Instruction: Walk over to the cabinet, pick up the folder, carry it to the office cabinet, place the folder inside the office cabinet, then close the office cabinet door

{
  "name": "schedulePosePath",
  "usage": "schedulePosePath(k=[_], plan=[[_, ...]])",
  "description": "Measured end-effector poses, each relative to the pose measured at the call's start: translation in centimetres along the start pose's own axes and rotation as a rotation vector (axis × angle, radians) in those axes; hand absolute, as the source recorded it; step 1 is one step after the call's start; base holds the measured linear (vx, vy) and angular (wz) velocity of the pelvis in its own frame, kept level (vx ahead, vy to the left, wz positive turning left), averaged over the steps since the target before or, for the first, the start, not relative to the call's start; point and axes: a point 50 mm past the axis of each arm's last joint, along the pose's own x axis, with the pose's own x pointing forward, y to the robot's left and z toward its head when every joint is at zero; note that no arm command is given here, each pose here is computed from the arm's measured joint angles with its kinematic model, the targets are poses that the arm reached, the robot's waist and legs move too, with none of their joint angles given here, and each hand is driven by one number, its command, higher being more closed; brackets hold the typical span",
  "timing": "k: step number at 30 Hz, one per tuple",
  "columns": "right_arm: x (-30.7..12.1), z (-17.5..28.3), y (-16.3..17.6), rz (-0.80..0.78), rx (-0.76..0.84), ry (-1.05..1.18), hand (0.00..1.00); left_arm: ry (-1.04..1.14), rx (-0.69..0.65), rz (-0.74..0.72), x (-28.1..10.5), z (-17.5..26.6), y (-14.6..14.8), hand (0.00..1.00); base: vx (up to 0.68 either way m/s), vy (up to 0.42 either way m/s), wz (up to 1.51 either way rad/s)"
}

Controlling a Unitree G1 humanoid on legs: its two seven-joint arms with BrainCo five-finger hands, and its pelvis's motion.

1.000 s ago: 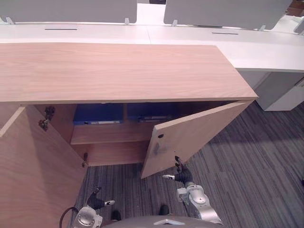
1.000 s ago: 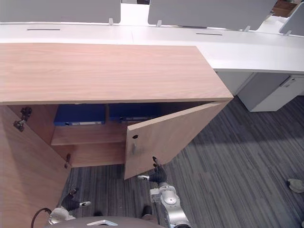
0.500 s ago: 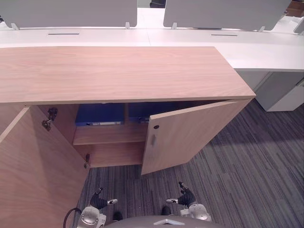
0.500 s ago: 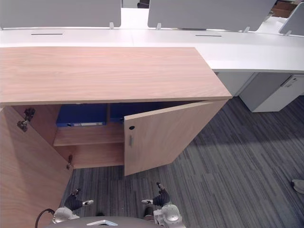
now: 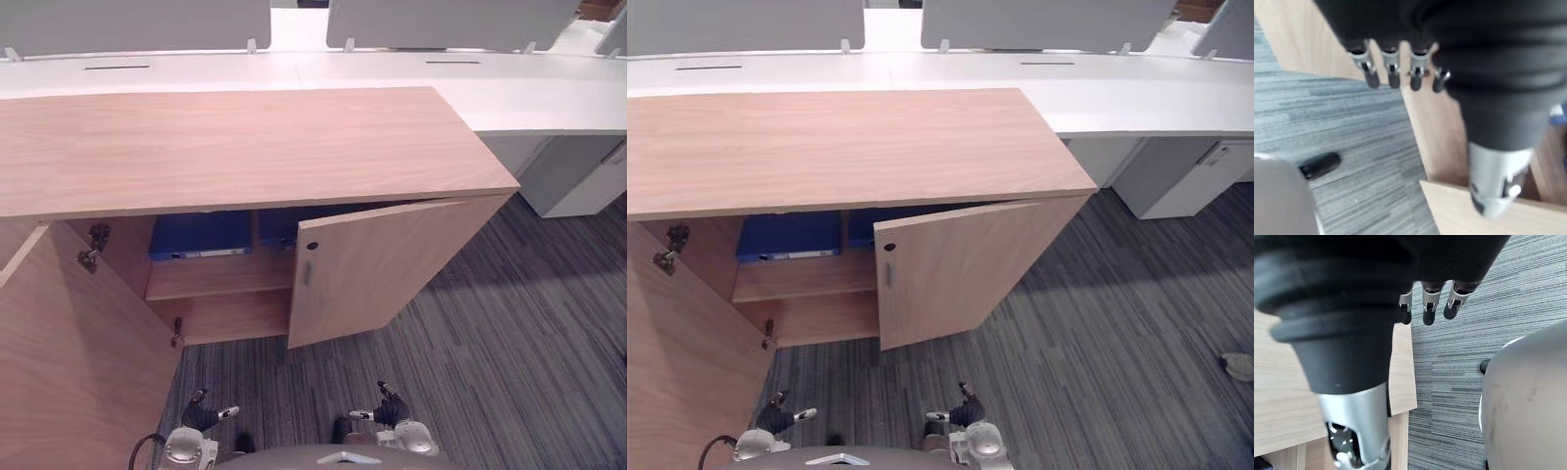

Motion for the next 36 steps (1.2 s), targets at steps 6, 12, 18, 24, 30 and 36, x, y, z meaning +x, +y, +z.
schedulePosePath(k=[6, 12, 18, 24, 30, 36], plan=[[0.1, -0.3, 0.1, -0.02, -0.022, 0.02, 0.0, 0.033, -0.2, 0.083, 0.0, -0.3, 0.9, 0.0, 0.08, -0.021, 0.77], [0.6, 1.5, -0.4, -0.047, -0.002, -0.038, 0.0, 0.027, -0.398, 0.179, -0.1, 0.0, 2.1, 0.0, -0.02, -0.02, 0.84], [0.2, 1.9, -1.4, -0.095, 0.04, -0.072, 0.0, 0.069, -0.542, 0.264, -0.7, -1.7, 3.1, 0.0, -0.07, -0.003, 0.45], [0.2, 1.8, -1.2, -0.091, 0.043, -0.059, 0.0, 0.07, -0.624, 0.414, -1.2, -2.7, 7.1, 0.0, 0.09, -0.012, 0.17], [1.0, 3.1, -1.7, -0.09, 0.032, -0.077, 0.0, -0.079, -0.624, 0.521, -1.4, -0.3, 12.0, 0.0, 0.0, -0.036, 0.08], [1.1, 2.5, -1.9, -0.074, -0.016, -0.048, 0.0, -0.201, -0.634, 0.656, -2.2, 1.8, 17.2, 0.0, -0.08, -0.027, 0.07]])
